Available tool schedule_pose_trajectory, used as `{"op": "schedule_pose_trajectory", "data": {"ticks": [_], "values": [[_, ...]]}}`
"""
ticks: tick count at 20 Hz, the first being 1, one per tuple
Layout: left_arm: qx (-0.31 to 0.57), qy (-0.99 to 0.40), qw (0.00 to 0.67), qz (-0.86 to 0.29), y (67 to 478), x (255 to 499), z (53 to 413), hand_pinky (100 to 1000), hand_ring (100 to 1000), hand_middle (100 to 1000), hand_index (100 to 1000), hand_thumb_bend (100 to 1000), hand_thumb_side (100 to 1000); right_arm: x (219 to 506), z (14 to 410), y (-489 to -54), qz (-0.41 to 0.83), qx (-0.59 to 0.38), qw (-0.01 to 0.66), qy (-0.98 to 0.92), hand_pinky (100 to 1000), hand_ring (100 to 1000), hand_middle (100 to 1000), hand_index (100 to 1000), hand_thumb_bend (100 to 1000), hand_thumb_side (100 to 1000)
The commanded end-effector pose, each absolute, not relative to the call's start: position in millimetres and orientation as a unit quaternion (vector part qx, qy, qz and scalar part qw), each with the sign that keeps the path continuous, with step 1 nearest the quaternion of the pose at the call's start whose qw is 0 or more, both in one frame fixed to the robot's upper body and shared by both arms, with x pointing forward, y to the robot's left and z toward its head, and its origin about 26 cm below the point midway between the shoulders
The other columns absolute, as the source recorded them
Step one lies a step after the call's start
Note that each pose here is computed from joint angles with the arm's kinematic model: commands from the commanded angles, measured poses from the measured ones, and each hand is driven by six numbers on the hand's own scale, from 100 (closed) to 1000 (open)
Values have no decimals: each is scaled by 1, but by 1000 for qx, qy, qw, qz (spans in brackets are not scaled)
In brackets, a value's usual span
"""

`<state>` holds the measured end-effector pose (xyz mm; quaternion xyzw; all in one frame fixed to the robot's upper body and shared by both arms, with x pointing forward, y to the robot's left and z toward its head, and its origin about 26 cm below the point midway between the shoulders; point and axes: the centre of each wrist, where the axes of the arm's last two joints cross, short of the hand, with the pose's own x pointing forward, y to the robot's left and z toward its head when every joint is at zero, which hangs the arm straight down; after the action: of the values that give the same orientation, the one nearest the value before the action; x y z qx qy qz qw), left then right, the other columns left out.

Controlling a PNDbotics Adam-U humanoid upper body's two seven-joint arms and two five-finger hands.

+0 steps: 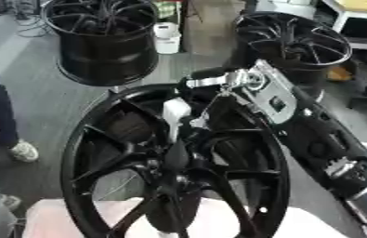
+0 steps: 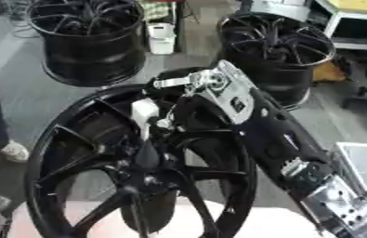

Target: Pull the pin out of the wheel hub.

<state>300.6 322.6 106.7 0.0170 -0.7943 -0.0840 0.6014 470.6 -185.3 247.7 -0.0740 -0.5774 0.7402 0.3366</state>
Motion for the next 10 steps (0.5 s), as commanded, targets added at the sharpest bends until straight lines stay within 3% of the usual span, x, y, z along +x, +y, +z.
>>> {"op": "schedule_pose_trajectory", "data": {"ticks": [1,3,10], "values": [[24,-802,589,-94,325,301,117,606,656,650,708,886,543,468,271,-193,742,-86,312,-587,774,792,535,666,100,100],[24,-802,590,-93,325,301,117,607,656,650,707,887,543,467,276,-192,730,-87,309,-603,757,756,477,605,100,100],[26,-798,595,-93,327,300,114,607,656,651,708,888,544,461,315,-200,695,-107,291,-649,748,733,458,585,100,100]]}}
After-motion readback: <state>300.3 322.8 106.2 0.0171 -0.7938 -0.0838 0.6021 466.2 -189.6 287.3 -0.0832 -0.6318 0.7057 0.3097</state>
